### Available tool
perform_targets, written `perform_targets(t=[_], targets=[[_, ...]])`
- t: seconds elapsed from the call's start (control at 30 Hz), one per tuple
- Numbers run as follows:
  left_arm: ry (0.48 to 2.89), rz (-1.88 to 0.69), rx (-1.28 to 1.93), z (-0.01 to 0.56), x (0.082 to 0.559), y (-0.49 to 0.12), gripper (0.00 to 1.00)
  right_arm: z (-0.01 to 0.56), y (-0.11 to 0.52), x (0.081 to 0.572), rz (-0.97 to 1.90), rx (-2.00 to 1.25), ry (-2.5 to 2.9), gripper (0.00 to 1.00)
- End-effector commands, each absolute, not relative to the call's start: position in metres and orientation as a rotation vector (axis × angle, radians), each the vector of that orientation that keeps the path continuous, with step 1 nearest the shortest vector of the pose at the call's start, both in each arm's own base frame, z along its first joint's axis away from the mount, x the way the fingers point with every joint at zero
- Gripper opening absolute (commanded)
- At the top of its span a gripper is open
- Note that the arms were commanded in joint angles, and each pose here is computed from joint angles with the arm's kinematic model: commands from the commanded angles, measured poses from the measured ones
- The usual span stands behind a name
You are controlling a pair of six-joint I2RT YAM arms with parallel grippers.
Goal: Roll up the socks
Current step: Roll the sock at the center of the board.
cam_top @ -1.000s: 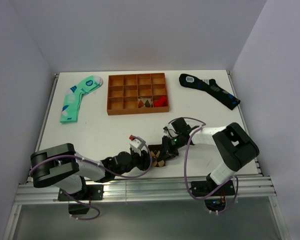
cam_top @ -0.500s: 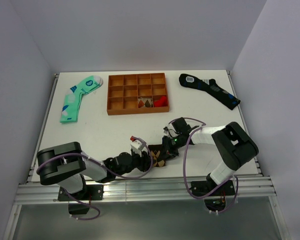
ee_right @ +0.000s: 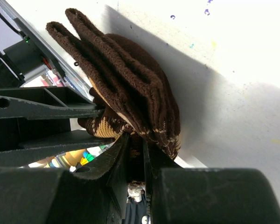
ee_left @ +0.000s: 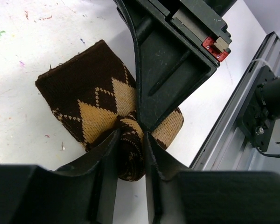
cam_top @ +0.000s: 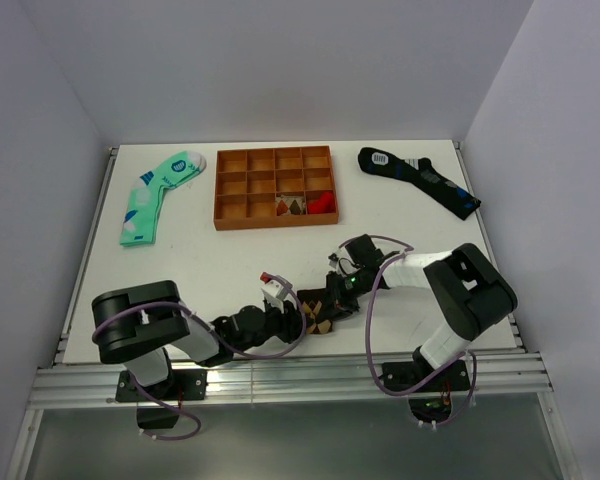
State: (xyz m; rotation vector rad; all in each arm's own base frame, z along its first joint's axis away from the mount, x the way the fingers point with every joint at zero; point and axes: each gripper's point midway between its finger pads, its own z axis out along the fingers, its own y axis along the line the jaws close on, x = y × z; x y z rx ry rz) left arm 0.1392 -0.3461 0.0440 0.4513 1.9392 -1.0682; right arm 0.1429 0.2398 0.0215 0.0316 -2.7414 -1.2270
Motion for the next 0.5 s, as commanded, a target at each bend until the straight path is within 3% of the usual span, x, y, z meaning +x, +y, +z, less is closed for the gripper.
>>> perform_targets(t=[0.0,0.13,0.37,0.47], targets=[[2.022,-1.137,0.502,0.025,0.118,-0.348,0.29,0.000,0.227,0.143,-1.116,0.007,-2.809,0.15],[2.057,-1.148,0.492,0.019,0.115,-0.348,0.23,-0.002,0.227,0.142,-1.120,-0.002,-2.806,0.15],[2.194,-1.130,0.486,-0.002,0.107,-0.345,0.03,-0.005,0.224,0.142,-1.111,-0.003,-2.831,0.17],[2.278,-1.116,0.459,-0.009,0.106,-0.341,0.00,-0.005,0.223,0.142,-1.110,-0.009,-2.843,0.19]])
